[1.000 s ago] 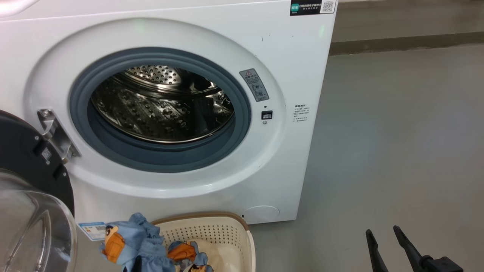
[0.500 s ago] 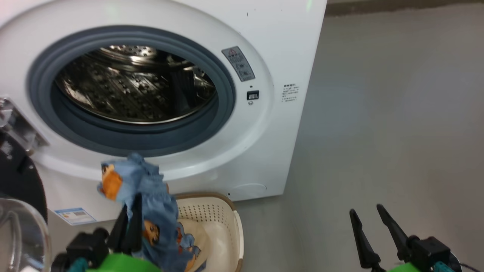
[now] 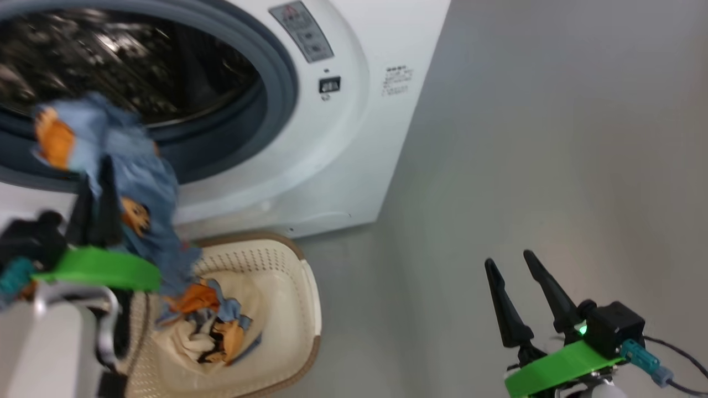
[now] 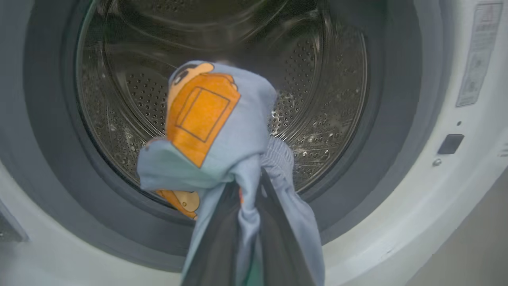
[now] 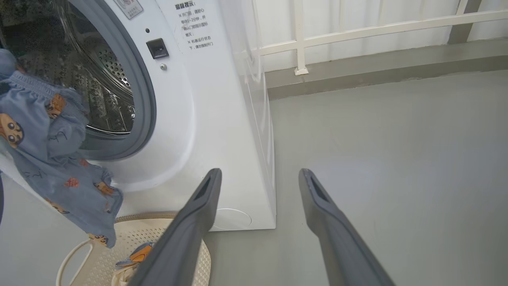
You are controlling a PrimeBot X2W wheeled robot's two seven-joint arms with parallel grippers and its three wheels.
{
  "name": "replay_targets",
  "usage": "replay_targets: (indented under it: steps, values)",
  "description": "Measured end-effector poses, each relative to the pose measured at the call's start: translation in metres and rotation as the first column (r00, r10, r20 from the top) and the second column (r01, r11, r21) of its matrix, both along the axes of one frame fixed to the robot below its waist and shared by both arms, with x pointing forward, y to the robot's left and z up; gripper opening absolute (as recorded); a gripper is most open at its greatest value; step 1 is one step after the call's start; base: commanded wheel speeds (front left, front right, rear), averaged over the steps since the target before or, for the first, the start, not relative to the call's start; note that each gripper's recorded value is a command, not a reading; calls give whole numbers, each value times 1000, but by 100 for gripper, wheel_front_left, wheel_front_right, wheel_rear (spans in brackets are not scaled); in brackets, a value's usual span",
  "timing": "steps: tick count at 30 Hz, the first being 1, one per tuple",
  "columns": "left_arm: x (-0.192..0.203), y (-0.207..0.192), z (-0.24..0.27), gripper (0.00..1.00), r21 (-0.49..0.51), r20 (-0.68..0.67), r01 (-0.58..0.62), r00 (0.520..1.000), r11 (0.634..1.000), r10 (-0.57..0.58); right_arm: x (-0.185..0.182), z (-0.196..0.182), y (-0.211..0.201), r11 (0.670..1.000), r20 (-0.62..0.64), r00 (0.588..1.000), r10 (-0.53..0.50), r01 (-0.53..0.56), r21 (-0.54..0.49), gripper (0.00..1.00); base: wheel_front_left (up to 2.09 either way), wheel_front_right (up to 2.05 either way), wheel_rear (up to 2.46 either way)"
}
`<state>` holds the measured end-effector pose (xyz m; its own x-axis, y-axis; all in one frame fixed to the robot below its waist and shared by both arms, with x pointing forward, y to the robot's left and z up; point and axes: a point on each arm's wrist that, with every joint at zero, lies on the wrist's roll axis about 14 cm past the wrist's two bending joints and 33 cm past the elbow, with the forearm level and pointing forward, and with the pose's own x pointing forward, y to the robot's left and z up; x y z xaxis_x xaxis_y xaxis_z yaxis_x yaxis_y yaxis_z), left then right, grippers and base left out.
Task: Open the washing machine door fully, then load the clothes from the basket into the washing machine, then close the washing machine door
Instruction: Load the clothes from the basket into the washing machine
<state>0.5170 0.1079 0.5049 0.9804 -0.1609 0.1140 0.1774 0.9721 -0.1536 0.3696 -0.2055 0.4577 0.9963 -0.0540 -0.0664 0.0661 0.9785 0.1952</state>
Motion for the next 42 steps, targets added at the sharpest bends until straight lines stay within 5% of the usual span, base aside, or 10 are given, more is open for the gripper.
replay_targets:
  steps: [26, 42]
  values:
    - [163, -30, -91, 0, 88, -80, 69, 995, 994, -62, 32, -72, -11, 1000, -192, 981, -17, 15, -13, 100, 0, 0, 0]
    - [227, -54, -61, 0, 140, 2, 98, 995, 985, -100, 24, -81, -23, 998, -233, 971, -55, 46, -45, 100, 0, 0, 0]
